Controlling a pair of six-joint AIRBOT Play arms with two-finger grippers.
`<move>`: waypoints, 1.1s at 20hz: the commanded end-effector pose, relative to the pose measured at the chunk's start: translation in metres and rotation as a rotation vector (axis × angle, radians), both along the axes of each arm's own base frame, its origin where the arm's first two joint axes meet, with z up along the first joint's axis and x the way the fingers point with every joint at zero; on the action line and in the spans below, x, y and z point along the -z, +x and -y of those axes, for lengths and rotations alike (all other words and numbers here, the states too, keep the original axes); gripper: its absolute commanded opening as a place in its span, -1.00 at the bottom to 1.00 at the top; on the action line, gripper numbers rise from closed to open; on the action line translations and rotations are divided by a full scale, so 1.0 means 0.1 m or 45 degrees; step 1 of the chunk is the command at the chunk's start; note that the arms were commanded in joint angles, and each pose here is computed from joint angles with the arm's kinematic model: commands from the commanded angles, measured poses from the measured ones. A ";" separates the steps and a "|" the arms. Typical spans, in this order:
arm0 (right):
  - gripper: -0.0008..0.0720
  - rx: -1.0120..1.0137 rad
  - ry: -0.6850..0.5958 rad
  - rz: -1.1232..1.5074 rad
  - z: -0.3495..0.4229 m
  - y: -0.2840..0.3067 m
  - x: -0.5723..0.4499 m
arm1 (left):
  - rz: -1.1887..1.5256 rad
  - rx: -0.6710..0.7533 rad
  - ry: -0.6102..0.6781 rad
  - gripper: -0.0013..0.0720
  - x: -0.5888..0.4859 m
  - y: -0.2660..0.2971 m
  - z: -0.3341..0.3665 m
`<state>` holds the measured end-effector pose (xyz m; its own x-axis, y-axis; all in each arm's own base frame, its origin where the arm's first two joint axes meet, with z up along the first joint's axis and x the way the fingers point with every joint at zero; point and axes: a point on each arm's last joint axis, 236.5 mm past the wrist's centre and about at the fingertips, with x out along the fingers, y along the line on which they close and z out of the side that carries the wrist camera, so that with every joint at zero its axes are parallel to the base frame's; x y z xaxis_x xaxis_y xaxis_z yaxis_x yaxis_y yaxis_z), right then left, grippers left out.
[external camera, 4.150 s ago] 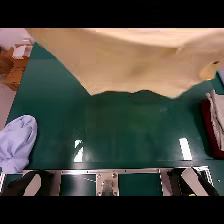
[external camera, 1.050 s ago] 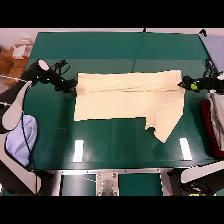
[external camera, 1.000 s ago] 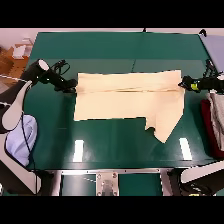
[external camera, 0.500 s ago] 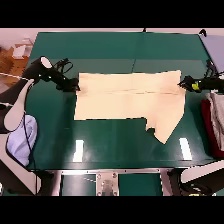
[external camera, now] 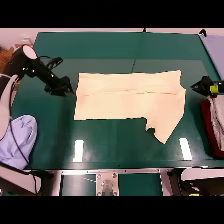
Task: Fold the shirts.
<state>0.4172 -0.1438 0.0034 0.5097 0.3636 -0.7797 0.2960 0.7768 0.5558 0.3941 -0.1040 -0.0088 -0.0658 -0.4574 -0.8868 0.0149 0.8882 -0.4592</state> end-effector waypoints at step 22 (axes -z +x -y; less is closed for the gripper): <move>0.20 0.297 0.389 -0.047 -0.39 -1.00 0.24 | 0.353 -0.857 -0.209 -0.90 0.87 -0.51 0.40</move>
